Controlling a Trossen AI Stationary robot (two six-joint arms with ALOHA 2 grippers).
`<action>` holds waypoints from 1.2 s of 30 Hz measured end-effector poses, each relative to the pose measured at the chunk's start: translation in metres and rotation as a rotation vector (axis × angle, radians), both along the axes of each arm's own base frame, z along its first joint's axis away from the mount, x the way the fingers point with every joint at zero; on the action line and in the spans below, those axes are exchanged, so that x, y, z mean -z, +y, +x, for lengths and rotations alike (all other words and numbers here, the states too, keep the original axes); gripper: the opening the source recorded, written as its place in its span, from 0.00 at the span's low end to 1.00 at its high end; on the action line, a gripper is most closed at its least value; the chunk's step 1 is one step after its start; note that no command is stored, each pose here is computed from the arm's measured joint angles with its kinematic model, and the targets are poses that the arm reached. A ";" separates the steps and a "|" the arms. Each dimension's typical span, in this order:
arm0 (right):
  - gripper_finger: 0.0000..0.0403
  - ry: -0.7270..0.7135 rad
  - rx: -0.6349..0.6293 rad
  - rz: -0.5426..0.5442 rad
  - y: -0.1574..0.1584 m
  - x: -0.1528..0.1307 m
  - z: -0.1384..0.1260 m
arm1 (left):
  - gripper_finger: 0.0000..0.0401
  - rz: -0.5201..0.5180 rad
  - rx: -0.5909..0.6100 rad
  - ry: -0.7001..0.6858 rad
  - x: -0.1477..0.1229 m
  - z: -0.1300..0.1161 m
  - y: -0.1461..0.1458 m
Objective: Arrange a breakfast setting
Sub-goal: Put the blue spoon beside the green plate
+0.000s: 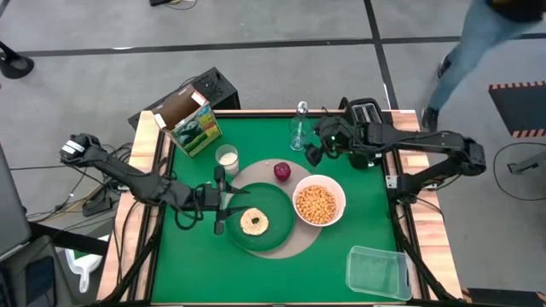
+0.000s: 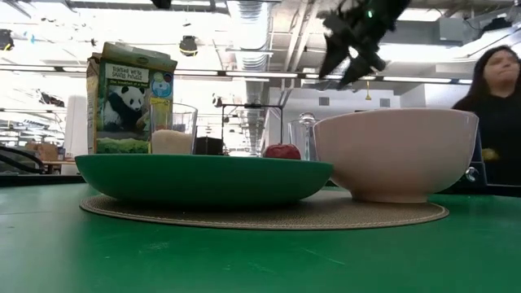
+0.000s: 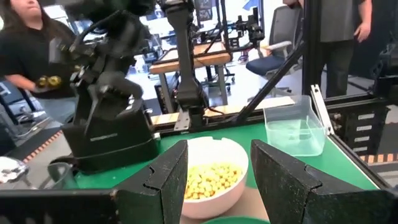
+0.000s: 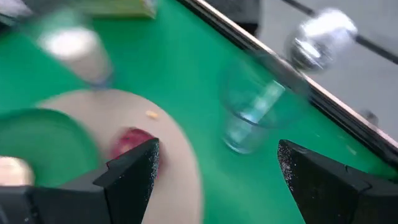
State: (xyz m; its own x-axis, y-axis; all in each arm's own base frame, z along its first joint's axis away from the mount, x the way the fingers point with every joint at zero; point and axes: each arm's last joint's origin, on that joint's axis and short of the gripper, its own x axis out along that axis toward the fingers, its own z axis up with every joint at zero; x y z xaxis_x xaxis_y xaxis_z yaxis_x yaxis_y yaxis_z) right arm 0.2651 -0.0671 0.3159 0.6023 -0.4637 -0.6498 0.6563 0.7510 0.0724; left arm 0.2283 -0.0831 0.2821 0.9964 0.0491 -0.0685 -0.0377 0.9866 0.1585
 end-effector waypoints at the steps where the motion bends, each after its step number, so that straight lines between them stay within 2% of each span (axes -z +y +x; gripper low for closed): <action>1: 0.88 0.026 0.020 0.008 -0.004 0.004 -0.002 | 0.41 0.002 0.000 0.005 0.002 0.002 0.002; 6: 0.88 -0.022 0.057 0.122 -0.029 0.007 -0.005 | 0.41 -0.013 0.012 0.032 0.008 0.011 0.011; 12: 0.88 -0.102 0.125 0.084 -0.058 0.000 -0.012 | 0.41 -0.038 0.030 0.042 0.009 0.014 0.018; 16: 0.88 -0.090 0.149 0.068 -0.075 0.001 -0.020 | 0.41 -0.028 0.030 0.052 0.010 0.014 0.019; 23: 0.88 -0.042 0.174 0.038 -0.100 0.015 -0.016 | 0.41 -0.018 0.031 0.055 0.011 0.014 0.018; 31: 0.88 -0.028 0.052 0.080 -0.128 0.042 -0.003 | 0.41 -0.011 0.032 0.061 0.011 0.014 0.019; 36: 0.88 -0.045 0.009 0.056 -0.137 0.047 0.002 | 0.41 -0.002 0.028 0.089 0.014 0.014 0.019</action>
